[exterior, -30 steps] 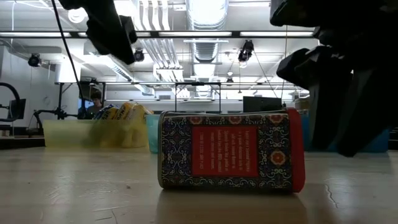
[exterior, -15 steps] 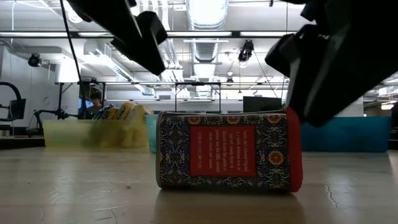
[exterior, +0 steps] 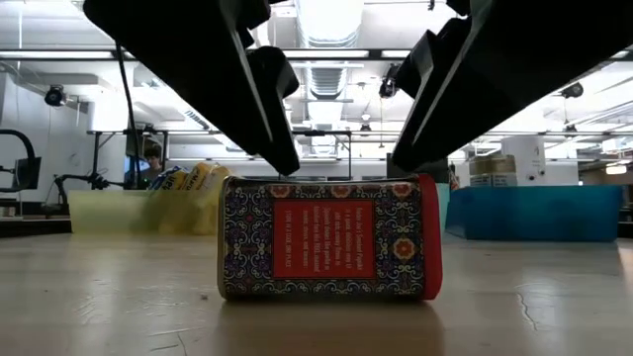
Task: Pick & Place Food Item
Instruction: Put the red seasoning can into the blue bin
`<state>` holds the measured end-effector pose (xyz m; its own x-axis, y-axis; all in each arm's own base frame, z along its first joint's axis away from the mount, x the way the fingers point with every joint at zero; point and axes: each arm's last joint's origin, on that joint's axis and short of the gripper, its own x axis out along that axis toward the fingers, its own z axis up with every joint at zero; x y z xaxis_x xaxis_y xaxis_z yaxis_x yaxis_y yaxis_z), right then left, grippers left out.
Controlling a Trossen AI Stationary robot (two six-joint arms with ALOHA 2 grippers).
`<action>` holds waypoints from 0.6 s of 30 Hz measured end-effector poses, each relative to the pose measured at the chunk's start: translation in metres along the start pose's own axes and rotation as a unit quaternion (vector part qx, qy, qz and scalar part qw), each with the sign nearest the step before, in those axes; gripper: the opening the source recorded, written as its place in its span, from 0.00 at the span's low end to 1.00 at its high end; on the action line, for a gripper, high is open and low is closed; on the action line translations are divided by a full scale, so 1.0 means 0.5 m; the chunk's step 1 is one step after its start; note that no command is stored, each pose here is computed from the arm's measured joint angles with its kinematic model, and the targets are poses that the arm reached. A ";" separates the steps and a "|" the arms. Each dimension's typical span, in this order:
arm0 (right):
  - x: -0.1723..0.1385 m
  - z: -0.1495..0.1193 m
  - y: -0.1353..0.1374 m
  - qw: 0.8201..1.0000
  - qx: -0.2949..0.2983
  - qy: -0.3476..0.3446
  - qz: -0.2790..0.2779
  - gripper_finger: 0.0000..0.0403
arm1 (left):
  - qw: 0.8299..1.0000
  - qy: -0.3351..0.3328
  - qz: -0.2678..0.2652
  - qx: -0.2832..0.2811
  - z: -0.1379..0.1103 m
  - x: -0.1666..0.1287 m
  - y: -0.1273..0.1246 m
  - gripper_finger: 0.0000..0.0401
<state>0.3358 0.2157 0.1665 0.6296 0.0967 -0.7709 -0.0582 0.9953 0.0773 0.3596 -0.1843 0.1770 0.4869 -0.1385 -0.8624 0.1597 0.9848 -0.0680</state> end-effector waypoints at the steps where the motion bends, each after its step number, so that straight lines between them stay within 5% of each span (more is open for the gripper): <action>1: 0.000 0.000 0.000 1.000 -0.003 0.000 0.000 0.31 | 1.000 0.001 0.005 0.000 -0.001 0.002 0.001 0.68; 18: 0.001 0.000 -0.002 1.000 -0.006 -0.003 -0.008 0.31 | 0.996 0.023 -0.051 -0.069 0.002 0.004 0.012 0.74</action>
<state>0.3359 0.2149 0.1661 0.6351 0.0800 -0.7683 -0.0569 0.9968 0.0568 0.3627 -0.1787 0.1753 0.4330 -0.2369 -0.8697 0.0856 0.9713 -0.2220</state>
